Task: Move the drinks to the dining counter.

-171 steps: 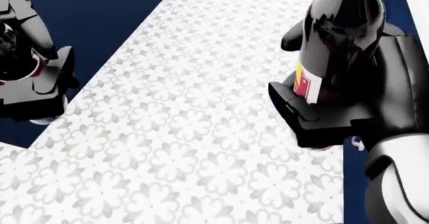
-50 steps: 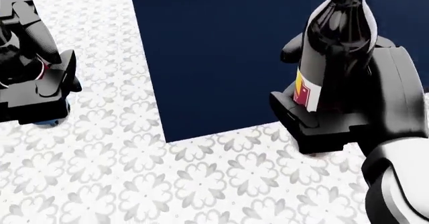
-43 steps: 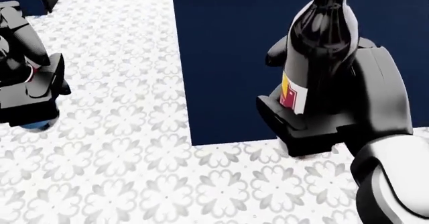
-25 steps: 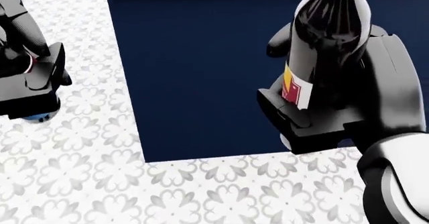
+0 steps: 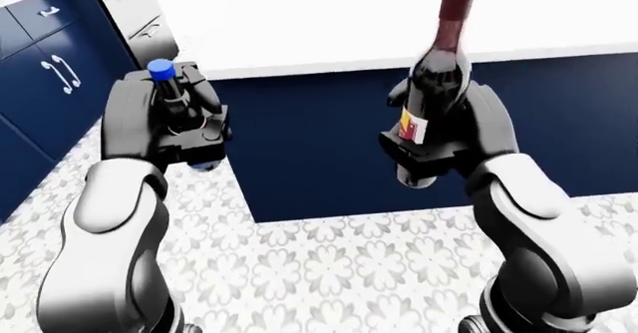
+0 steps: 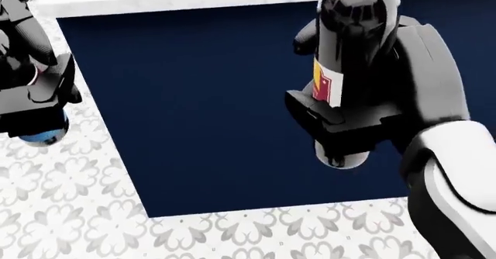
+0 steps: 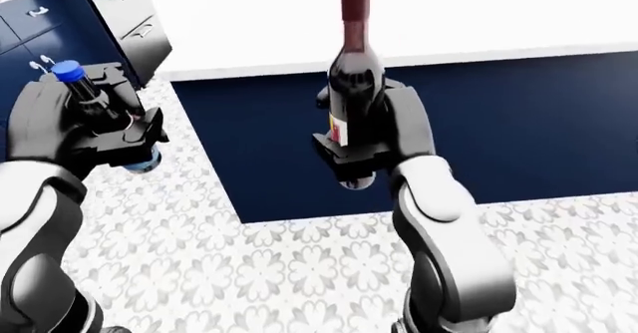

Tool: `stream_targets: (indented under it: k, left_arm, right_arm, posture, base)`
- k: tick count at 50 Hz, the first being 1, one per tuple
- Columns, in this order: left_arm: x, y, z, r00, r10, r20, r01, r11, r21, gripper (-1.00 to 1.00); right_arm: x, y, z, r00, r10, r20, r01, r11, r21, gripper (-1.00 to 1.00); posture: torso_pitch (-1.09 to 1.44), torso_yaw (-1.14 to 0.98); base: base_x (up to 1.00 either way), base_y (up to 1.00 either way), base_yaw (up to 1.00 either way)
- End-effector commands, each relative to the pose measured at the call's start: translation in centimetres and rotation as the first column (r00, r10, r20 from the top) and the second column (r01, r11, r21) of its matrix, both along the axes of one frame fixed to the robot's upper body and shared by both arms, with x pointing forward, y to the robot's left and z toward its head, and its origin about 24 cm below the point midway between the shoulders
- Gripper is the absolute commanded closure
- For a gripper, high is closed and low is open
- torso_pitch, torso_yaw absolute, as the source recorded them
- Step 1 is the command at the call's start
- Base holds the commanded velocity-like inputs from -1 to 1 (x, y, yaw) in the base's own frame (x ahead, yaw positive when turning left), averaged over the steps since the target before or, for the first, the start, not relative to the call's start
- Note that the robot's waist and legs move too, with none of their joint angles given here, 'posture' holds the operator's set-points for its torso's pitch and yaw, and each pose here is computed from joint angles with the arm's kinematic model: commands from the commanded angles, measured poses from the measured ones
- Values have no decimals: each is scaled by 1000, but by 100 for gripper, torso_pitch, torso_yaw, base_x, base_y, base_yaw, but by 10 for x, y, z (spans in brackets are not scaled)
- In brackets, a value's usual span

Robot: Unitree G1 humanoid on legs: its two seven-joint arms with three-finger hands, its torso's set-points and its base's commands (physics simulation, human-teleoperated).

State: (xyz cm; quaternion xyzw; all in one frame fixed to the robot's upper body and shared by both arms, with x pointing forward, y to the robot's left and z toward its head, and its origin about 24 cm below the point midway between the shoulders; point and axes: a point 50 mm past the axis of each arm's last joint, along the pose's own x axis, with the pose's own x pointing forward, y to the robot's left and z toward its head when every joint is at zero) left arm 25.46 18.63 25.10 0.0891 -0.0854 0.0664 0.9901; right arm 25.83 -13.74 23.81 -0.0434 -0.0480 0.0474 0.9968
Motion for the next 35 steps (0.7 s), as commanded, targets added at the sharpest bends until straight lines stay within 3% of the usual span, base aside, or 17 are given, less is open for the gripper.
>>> stream_targets:
  k: [1, 9, 20, 35]
  left_arm:
    - [-10, -6, 25, 987, -30, 157, 26, 999, 29, 100]
    - [-15, -2, 39, 983, -25, 179, 20, 999, 32, 100]
    - [-17, -2, 47, 981, -26, 191, 20, 999, 35, 100]
    - [-16, -10, 61, 978, -43, 206, 33, 998, 49, 100]
  right_arm:
    - [-12, -5, 28, 983, -29, 180, 26, 999, 20, 100]
    - [-16, 2, 44, 977, -6, 212, 5, 1000, 6, 100]
    - [-20, 5, 51, 972, 12, 234, -15, 1000, 8, 100]
    - [-24, -4, 58, 968, -29, 250, 20, 999, 39, 100]
  posture:
    - [0, 0]
    - [0, 0]
    - [0, 0]
    - [0, 0]
  base:
    - [29, 0, 0]
    - [17, 0, 9]
    - [6, 0, 97]
    - [10, 0, 0]
